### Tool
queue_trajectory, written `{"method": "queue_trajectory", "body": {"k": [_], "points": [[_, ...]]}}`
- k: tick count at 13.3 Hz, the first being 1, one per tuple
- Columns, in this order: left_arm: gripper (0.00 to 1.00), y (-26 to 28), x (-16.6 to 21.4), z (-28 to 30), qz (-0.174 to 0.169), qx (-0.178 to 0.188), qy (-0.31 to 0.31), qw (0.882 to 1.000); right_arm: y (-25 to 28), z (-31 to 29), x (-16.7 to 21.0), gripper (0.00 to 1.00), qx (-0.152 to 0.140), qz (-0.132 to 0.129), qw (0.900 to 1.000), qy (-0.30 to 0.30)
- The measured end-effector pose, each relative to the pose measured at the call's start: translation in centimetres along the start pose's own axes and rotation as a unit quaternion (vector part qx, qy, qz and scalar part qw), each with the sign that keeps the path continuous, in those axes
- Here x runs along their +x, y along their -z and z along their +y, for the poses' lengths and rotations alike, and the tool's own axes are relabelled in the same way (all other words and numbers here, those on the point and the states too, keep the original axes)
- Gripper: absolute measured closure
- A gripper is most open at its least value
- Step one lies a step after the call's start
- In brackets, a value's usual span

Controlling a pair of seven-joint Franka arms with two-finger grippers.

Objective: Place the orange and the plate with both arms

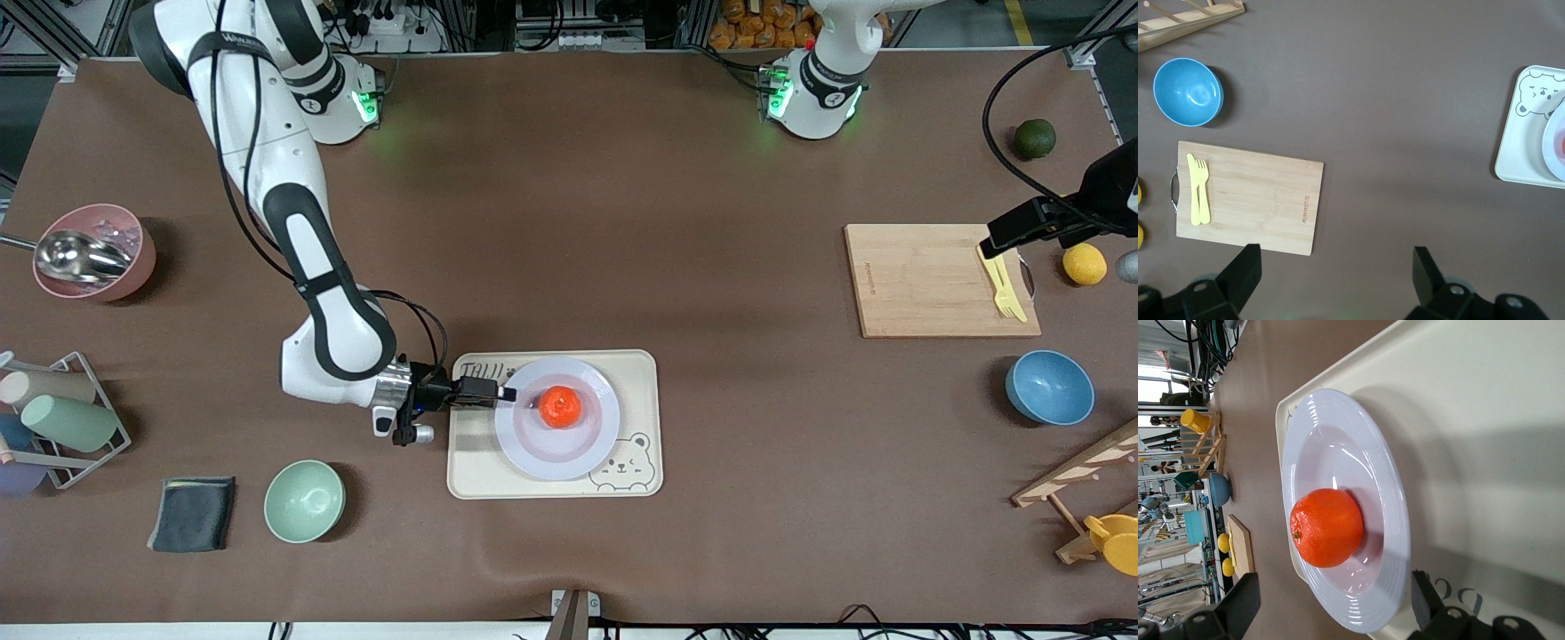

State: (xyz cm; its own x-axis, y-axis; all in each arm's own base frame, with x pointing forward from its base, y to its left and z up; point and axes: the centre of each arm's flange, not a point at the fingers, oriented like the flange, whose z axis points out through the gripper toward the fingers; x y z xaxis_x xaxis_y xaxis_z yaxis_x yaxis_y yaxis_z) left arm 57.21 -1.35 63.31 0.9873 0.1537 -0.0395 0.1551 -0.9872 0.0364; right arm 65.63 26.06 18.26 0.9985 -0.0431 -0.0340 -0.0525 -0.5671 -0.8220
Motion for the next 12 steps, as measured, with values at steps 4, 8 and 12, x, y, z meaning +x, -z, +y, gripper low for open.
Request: {"method": "queue_trajectory", "body": {"k": [4, 8, 12], "points": [[0.00, 0.0, 0.0, 0.0, 0.000, 0.000, 0.000, 1.000, 3.6, -0.3, 0.6, 0.00, -0.014, -0.032, 0.999, 0.017], [0.00, 0.0, 0.0, 0.0, 0.000, 0.000, 0.000, 1.000, 9.3, 1.0, 1.4, 0.00, -0.062, -0.074, 0.994, 0.049], [0.00, 0.0, 0.0, 0.1, 0.000, 0.000, -0.001, 1.000, 14.9, -1.3, 0.5, 0.00, -0.149, -0.095, 0.979, 0.099]]}}
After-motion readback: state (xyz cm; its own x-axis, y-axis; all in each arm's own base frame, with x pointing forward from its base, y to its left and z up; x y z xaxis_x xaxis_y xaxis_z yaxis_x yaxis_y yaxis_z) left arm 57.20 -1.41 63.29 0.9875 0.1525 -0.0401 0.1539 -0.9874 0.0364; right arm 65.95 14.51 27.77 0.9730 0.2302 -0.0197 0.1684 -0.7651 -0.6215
